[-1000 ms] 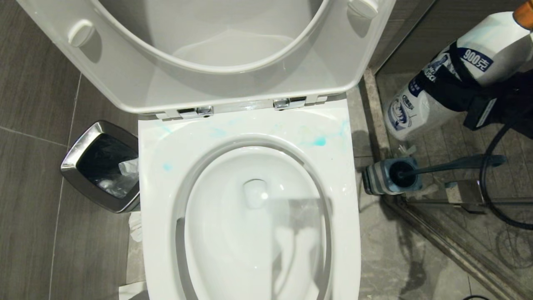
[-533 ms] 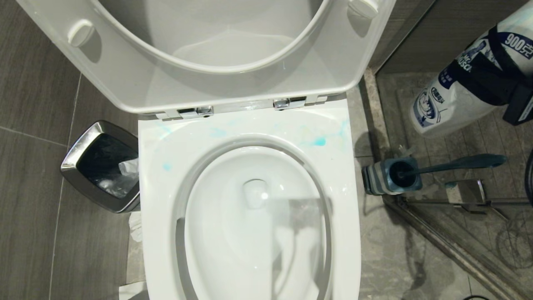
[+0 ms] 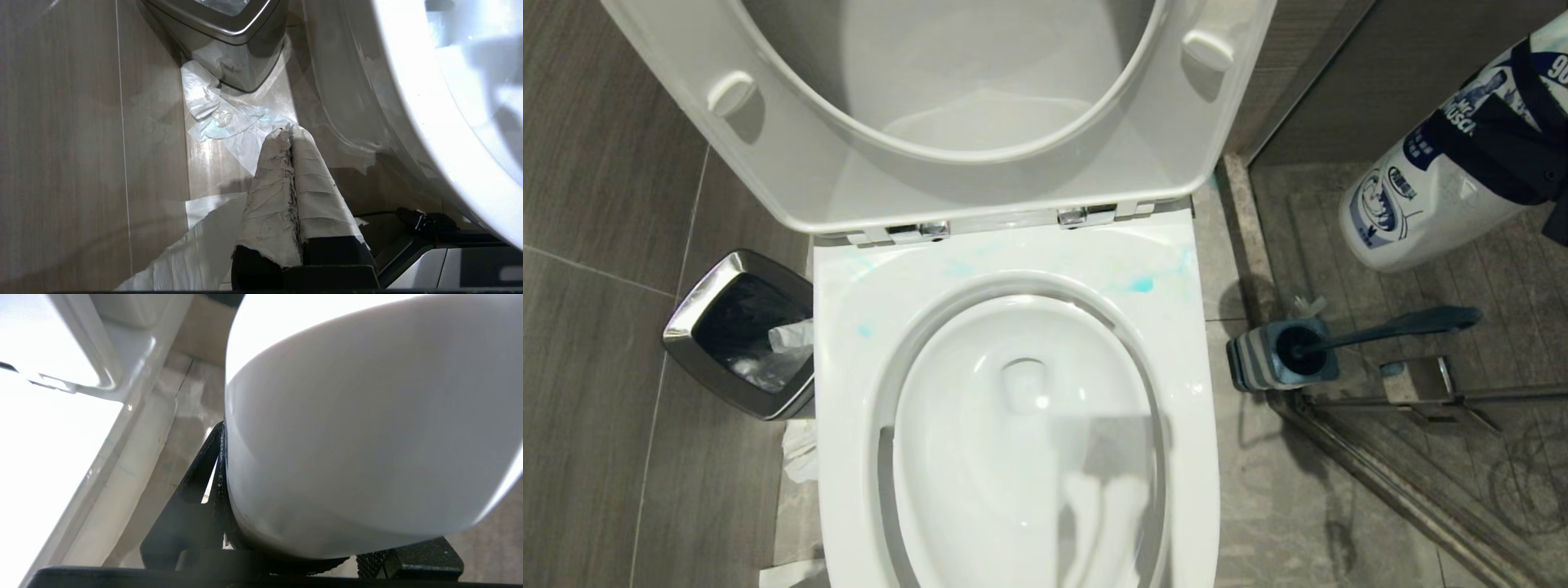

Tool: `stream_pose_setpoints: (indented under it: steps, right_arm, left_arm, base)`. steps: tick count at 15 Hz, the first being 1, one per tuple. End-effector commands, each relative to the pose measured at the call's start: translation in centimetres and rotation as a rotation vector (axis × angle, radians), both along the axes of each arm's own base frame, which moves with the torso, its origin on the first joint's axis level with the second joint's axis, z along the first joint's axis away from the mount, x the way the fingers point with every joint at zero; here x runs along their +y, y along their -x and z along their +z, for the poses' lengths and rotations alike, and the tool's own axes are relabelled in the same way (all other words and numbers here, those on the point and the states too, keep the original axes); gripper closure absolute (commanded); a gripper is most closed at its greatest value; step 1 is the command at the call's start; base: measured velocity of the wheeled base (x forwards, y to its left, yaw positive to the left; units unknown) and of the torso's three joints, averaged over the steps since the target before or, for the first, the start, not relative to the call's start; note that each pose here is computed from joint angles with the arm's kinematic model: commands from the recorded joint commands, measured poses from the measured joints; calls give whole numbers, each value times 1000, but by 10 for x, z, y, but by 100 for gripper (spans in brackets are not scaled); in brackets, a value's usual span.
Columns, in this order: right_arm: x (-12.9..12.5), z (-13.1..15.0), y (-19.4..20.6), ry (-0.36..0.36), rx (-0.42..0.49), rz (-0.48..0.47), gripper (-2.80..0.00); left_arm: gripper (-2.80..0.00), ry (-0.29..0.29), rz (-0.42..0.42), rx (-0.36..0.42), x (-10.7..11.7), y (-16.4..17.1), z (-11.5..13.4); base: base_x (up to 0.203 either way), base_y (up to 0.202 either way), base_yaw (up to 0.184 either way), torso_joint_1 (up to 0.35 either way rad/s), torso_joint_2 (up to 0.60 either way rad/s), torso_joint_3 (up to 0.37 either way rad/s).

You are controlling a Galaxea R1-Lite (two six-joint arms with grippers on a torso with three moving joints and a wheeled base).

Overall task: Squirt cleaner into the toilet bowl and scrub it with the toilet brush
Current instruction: Pour in the cleaning agent

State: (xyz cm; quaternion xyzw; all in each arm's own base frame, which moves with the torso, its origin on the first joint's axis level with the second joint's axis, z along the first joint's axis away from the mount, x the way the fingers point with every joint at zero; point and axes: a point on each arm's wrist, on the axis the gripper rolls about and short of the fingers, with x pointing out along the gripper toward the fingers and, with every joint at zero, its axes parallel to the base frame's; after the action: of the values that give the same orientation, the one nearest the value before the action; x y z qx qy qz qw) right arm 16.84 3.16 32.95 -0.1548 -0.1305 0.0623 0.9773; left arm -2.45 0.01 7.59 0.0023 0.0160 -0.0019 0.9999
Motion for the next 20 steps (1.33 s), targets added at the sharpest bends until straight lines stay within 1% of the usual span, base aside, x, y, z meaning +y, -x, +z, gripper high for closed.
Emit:
stream_pose_setpoints:
  steps: [1,9,13,20]
  right_arm:
    - [0,1,1,2,-7,0,0]
    - [-1,3,6,5,-24,0,0]
    - [-1,4,7,21,-28,-1,0]
    - [0,-2,6,25,-10,6,0]
  left_arm:
    - [0,0,-1,3,0,0,0]
    - [0,-3,0,3,0,0,0]
    - [0,-3,0,3,0,0,0]
    - [0,-3,1,3,0,0,0]
  base:
    - [0,0,0,2,-2,196]
    - [0,0,0,0,2,201]
    - [0,0,0,2,2,204]
    - [0,0,0,1,3,201]
